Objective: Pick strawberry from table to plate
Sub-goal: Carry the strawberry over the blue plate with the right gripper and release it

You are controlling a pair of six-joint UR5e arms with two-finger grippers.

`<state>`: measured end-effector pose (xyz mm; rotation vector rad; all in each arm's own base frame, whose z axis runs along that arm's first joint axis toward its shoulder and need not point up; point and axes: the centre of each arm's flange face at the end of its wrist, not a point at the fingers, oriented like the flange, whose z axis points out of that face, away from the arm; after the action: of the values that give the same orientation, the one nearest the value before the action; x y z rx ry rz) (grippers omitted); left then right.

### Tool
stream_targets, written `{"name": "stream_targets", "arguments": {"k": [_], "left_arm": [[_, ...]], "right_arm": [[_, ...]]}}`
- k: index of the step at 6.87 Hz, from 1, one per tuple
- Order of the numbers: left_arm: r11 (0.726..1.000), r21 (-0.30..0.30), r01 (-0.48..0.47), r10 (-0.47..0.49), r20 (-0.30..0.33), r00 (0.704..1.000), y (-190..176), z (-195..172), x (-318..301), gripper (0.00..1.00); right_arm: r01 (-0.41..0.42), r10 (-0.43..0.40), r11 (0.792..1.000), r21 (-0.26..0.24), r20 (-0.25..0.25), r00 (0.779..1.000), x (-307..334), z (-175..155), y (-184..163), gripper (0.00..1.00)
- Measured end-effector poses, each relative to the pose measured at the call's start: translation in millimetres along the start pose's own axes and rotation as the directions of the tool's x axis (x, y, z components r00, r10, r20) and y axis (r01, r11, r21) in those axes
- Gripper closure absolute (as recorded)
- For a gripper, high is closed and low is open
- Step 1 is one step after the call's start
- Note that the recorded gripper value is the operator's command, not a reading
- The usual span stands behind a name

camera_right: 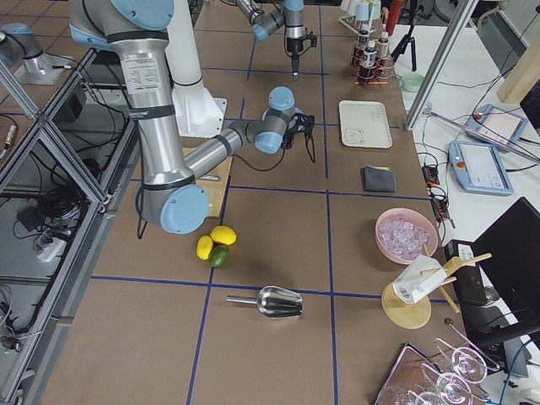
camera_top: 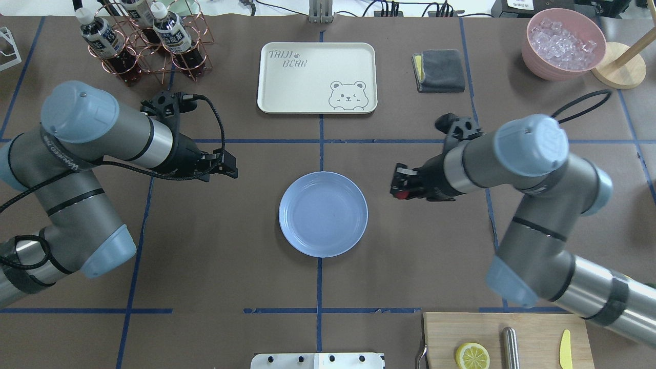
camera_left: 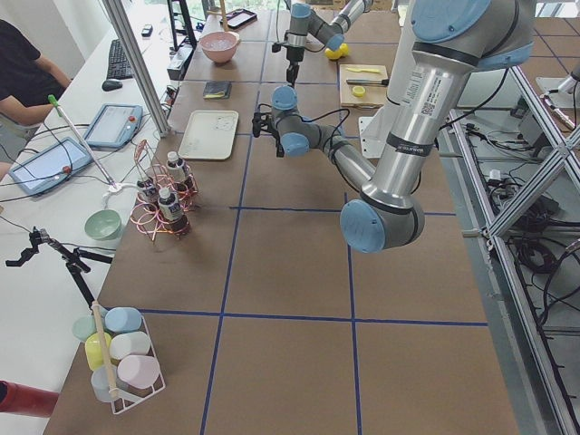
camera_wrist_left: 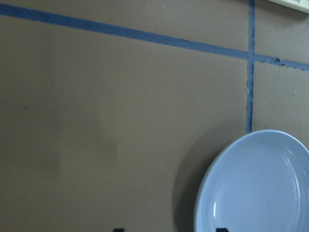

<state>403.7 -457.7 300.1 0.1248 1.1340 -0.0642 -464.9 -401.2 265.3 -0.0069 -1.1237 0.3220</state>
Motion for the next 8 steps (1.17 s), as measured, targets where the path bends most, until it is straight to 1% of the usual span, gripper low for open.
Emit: {"name": "stream_targets", "arguments": {"k": [1, 2, 3, 4, 5, 6, 8], "left_arm": [[1.000, 0.019, 0.007, -0.007, 0.007, 1.000, -6.0, -11.1, -12.5, 0.25], [0.999, 0.040, 0.007, -0.007, 0.019, 1.000, -13.9, -21.2, -26.9, 0.24], [0.999, 0.054, -0.006, 0.005, 0.031, 1.000, -18.4, -28.9, -39.0, 0.22], [0.998, 0.061, -0.014, 0.012, 0.036, 0.999, -19.0, -33.9, -45.4, 0.11], [0.998, 0.064, -0.016, 0.014, 0.038, 0.999, -18.5, -36.2, -47.5, 0.09], [0.998, 0.066, -0.016, 0.014, 0.039, 0.999, -18.1, -36.8, -48.0, 0.08], [0.998, 0.068, -0.015, 0.013, 0.040, 0.999, -18.1, -37.1, -48.1, 0.06]], "right_arm": [[-0.028, 0.029, 0.999, 0.025, -0.035, 0.999, -53.4, 16.7, 31.9, 1.00], [-0.040, 0.043, 0.998, 0.043, -0.077, 0.996, -85.4, 34.5, 48.3, 1.00], [-0.043, 0.050, 0.997, 0.061, -0.113, 0.992, -103.7, 56.1, 54.7, 1.00], [-0.044, 0.055, 0.996, 0.078, -0.145, 0.988, -114.0, 75.8, 54.7, 1.00], [-0.041, 0.056, 0.995, 0.089, -0.172, 0.984, -117.0, 90.6, 53.3, 1.00], [-0.035, 0.053, 0.995, 0.094, -0.193, 0.980, -114.9, 101.6, 54.2, 1.00], [-0.025, 0.044, 0.996, 0.090, -0.223, 0.974, -107.5, 117.6, 62.4, 1.00]]}}
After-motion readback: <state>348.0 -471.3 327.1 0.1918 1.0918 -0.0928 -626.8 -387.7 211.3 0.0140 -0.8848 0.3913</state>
